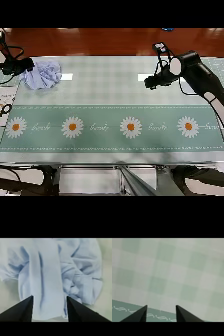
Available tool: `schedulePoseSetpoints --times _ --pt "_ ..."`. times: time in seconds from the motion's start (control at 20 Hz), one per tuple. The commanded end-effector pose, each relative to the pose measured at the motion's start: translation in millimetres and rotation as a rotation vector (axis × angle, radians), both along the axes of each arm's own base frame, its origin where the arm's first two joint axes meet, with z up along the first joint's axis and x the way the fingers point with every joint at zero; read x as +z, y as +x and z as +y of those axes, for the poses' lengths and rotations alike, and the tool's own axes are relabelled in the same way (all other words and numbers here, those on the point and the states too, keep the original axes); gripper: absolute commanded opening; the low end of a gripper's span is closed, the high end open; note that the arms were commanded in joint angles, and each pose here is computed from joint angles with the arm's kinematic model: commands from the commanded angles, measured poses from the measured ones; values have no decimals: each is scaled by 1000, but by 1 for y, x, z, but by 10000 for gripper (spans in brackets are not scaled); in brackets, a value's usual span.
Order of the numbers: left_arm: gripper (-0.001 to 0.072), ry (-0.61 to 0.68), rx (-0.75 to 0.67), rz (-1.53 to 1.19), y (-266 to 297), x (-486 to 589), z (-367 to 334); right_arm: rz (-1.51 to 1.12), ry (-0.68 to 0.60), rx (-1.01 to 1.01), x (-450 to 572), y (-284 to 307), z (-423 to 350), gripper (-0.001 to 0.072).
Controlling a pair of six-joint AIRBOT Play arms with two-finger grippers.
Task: Fold the shirts.
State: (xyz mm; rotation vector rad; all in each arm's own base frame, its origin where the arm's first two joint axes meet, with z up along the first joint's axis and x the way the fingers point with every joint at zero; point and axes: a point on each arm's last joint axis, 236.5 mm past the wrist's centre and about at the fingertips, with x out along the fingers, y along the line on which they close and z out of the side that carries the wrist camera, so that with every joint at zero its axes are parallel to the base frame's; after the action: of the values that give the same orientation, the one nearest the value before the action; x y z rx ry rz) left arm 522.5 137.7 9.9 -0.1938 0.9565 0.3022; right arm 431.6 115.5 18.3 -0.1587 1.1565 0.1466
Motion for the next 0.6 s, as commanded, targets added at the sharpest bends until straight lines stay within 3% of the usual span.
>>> schedulePoseSetpoints --times 0.0,0.35,0.45,0.5,0.55 --pt "505 -27 28 94 4 -46 25 -3 22 -3 1 -1 9 417" --pt "483 -27 -61 182 28 -81 9 55 28 -34 -4 -13 8 416" --pt "85 -32 -102 220 23 -80 -2 91 81 -41 -6 -21 19 409" --pt "19 -50 -123 242 19 -79 -9 105 100 -41 -7 -24 24 410" --pt "19 -93 -141 253 17 -74 -19 115 109 -39 -7 -27 26 410"
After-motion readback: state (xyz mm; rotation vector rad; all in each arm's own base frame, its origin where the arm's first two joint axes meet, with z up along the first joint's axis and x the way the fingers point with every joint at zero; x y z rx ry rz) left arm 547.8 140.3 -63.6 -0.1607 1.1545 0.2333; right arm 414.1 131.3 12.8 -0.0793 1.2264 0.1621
